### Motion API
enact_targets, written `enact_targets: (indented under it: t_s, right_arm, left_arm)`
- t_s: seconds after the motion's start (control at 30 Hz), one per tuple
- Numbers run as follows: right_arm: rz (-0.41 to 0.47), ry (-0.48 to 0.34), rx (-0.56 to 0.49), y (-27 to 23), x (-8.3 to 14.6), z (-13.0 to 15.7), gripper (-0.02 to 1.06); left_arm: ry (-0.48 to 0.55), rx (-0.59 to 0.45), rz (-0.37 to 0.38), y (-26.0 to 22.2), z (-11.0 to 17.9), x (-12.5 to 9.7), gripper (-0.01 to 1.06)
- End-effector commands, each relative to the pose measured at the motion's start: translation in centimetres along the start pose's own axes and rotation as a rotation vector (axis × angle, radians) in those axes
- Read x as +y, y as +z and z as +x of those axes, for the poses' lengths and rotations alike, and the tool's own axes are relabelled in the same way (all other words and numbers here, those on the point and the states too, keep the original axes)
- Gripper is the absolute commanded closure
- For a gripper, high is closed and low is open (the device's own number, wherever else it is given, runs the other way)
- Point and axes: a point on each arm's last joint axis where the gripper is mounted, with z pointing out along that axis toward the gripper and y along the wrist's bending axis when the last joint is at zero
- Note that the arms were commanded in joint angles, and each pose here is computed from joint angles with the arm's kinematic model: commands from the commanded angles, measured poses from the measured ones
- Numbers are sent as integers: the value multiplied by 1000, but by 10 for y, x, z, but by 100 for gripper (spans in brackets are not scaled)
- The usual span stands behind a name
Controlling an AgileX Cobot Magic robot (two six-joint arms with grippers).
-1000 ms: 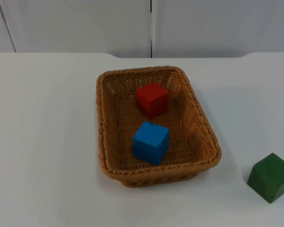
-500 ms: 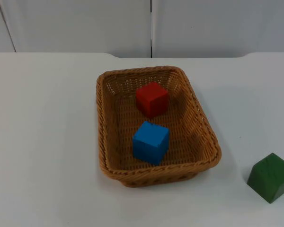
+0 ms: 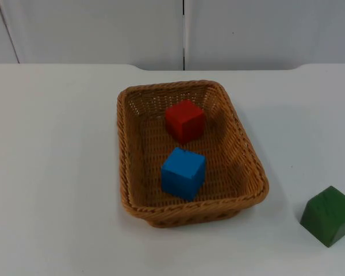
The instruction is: Pick up one cube with each hand and place exactly two cubes into the same basket, leaving the remaining cube outside.
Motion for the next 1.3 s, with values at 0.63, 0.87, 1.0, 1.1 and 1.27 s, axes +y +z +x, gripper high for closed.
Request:
enact_targets:
  t_s: [0.63, 0.87, 1.0, 1.1, 1.27]
  right_arm:
    - [43, 27, -3, 0, 1, 0, -1]
    - [43, 27, -3, 0, 1, 0, -1]
    - [43, 27, -3, 0, 1, 0, -1]
    - [43, 27, -3, 0, 1, 0, -1]
    - [43, 27, -3, 0, 1, 0, -1]
  left_arm:
    - [-7, 2, -3, 0, 1, 0, 0]
    - [-8, 2, -5, 0, 1, 0, 0]
    - [-32, 1, -50, 0, 1, 0, 0]
    - [-57, 1, -97, 0, 1, 0, 0]
    - [-110, 0, -197, 0, 1, -1, 0]
